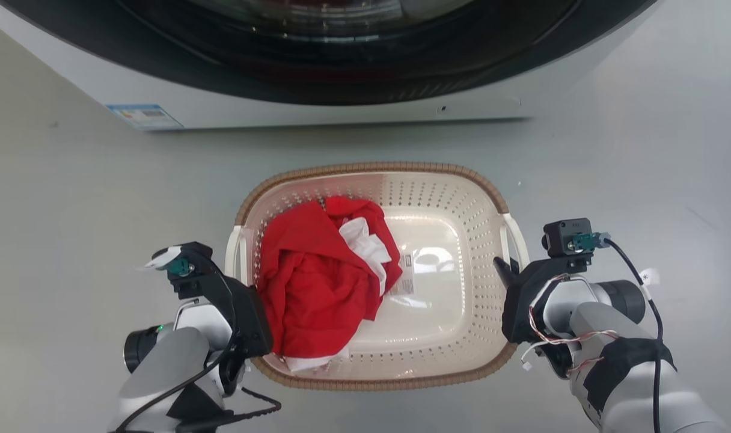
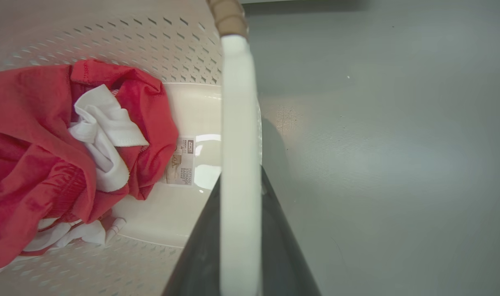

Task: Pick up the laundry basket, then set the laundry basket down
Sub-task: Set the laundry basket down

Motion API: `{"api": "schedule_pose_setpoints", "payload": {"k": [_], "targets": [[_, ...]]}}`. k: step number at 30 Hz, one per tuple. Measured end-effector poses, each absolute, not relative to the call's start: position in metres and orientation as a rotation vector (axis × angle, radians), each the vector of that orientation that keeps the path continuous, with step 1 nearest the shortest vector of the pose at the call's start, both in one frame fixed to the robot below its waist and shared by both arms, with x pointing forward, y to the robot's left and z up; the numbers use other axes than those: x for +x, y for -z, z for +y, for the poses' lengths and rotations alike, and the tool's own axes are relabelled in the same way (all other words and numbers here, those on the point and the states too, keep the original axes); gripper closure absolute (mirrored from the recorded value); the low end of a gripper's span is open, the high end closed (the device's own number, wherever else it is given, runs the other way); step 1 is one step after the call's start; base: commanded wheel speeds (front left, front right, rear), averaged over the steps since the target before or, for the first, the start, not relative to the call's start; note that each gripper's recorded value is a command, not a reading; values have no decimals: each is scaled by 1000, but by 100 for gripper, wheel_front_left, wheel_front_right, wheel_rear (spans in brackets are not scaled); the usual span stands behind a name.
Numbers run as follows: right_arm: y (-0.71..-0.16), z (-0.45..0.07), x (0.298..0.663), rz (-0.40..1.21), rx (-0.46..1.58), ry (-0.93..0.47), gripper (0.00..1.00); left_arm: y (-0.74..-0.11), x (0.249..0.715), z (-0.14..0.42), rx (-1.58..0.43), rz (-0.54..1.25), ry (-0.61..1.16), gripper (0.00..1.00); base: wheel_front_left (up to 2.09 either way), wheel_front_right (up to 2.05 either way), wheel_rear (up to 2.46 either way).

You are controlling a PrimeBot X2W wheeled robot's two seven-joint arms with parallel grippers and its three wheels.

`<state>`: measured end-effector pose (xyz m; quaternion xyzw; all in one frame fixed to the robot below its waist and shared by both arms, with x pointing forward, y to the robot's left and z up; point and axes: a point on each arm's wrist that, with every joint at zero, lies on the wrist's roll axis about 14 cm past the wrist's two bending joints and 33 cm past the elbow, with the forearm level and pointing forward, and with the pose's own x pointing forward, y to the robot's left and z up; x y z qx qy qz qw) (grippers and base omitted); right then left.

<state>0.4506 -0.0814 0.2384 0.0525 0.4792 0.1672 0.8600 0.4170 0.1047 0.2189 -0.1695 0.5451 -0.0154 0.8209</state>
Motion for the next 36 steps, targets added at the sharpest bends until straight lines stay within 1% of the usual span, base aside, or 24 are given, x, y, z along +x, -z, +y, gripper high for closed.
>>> {"api": "schedule_pose_setpoints", "payload": {"k": [11,27,36], "targets": [[-202,-79,462,1015,93,-362,100,-185,429,110,-340,1154,8,100,0,0,0],[-170,-85,485,977,89,-331,100,-152,457,108,-318,1104,13,100,0,0,0],[-150,-88,486,985,92,-315,100,-133,458,108,-313,1104,7,100,0,0,0]]}}
